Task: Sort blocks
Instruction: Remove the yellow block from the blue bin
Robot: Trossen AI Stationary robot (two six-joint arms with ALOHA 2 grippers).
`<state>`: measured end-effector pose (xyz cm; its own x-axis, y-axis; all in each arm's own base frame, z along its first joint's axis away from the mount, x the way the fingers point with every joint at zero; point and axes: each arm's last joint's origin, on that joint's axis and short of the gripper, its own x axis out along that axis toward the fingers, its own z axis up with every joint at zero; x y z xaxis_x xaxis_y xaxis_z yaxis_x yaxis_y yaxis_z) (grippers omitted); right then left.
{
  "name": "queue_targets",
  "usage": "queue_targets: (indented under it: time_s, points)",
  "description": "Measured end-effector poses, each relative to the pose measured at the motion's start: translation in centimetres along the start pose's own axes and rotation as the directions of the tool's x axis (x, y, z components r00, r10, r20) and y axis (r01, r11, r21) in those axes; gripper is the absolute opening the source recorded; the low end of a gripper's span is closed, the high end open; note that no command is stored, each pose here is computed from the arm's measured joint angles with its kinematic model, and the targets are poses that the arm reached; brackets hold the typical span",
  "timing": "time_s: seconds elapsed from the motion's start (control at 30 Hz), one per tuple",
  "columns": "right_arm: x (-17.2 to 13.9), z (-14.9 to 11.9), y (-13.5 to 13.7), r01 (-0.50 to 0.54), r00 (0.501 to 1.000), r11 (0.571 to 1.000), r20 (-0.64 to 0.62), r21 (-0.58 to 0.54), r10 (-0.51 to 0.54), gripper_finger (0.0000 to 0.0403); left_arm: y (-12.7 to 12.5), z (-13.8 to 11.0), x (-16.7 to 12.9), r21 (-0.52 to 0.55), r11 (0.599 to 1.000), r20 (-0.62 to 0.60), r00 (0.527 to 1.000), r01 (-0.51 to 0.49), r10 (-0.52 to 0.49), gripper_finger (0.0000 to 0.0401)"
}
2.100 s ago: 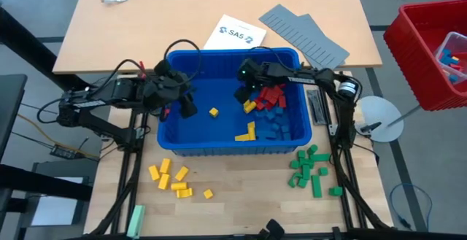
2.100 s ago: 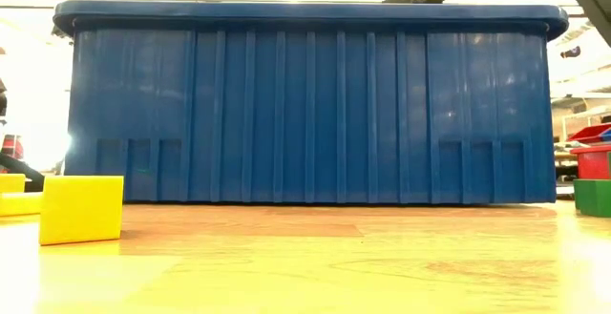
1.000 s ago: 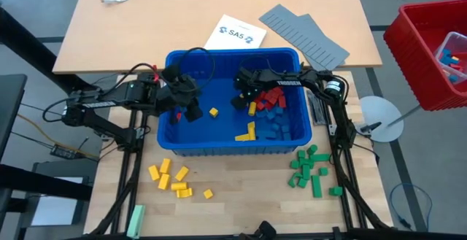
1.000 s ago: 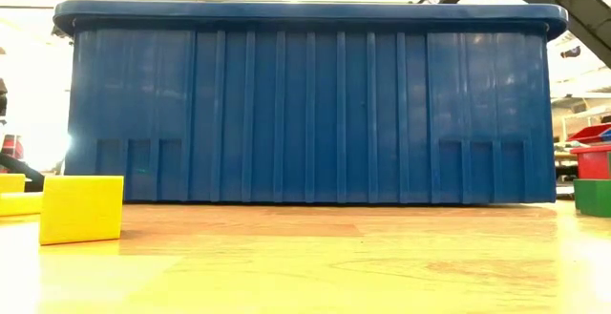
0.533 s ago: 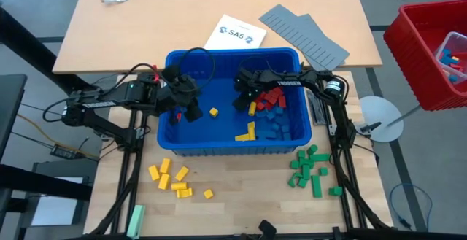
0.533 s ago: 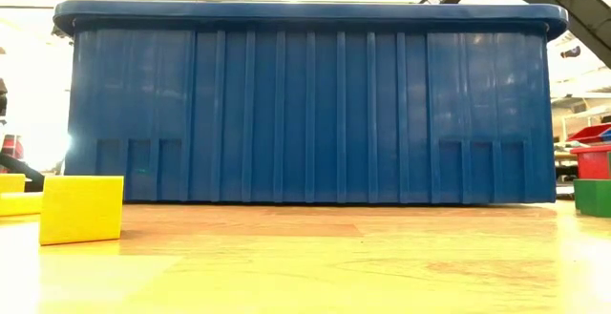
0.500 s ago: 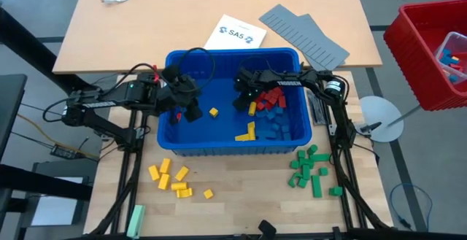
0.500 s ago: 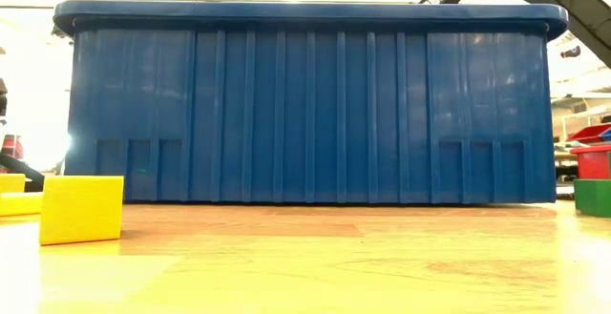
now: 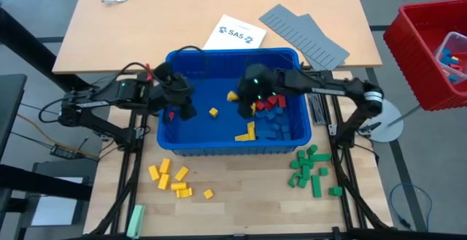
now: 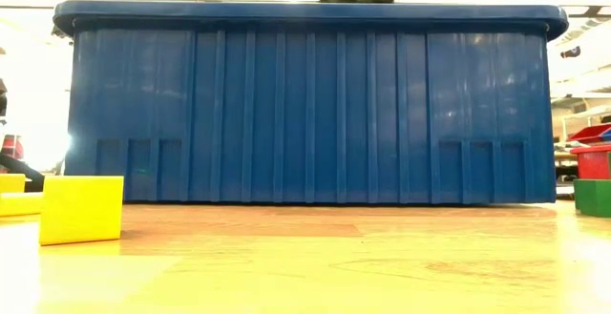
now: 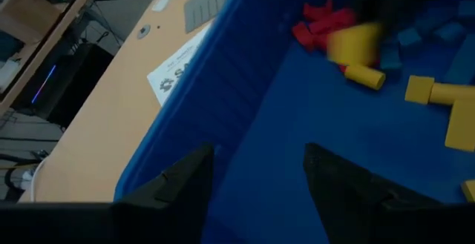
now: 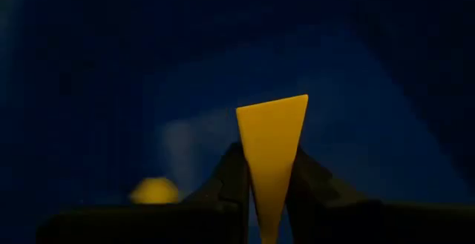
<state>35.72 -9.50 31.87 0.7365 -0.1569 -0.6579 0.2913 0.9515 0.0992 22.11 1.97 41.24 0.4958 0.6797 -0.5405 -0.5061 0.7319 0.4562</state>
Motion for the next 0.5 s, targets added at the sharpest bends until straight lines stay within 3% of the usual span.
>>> queue_targets:
  time_s: [0.23,0.37,0.5]
  points:
    - [-3.5,-0.2,8.5,-0.27,0.956,0.94,0.061,-0.206,0.288,0.0049,0.7,-0.2,-0.7,-0.015,1.0,0.022,1.0,-0.014,0.014,0.0219]
    - [-3.1,-1.2,13.3,-0.356,0.92,0.901,0.074,-0.247,0.384,0.0049,0.7,-0.2,-0.7,-0.01,1.0,0.019,1.0,-0.013,0.014,0.0219]
    - [-2.4,-2.6,17.6,-0.372,0.907,0.887,0.095,-0.272,0.41,0.0049,0.7,-0.2,-0.7,-0.009,1.0,0.018,1.0,-0.013,0.013,0.0219]
